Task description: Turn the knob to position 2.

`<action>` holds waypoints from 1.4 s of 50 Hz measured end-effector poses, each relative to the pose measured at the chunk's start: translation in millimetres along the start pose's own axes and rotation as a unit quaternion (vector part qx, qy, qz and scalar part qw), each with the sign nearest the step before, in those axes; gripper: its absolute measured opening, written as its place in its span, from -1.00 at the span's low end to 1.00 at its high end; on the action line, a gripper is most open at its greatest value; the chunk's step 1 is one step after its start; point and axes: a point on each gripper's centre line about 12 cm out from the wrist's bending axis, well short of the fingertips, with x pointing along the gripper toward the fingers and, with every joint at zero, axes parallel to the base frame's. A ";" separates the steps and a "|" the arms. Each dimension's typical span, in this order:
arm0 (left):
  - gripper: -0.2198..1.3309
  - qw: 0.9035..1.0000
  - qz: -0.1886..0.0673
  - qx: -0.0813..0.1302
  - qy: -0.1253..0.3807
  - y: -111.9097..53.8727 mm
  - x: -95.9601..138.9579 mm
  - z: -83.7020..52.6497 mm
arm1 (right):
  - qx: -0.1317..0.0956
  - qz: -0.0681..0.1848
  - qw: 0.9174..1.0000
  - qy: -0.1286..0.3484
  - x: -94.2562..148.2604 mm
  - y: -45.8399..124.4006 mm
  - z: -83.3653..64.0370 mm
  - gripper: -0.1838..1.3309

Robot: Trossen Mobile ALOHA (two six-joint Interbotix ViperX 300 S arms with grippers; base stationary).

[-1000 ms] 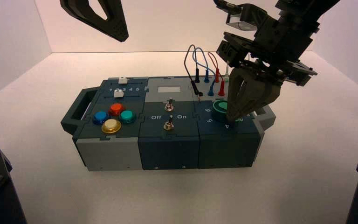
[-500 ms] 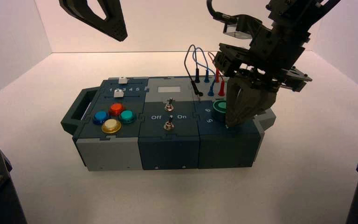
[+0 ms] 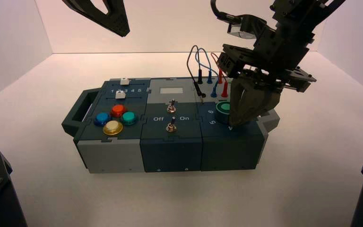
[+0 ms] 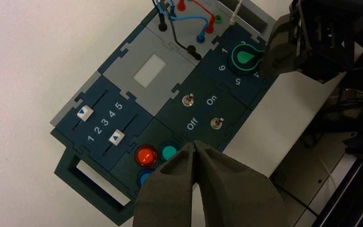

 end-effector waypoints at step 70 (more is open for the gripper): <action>-0.93 1.000 0.007 0.013 -0.005 1.3 -4.4 8.1 | 0.021 -0.029 0.999 -0.010 -16.2 -32.4 1.1 -0.95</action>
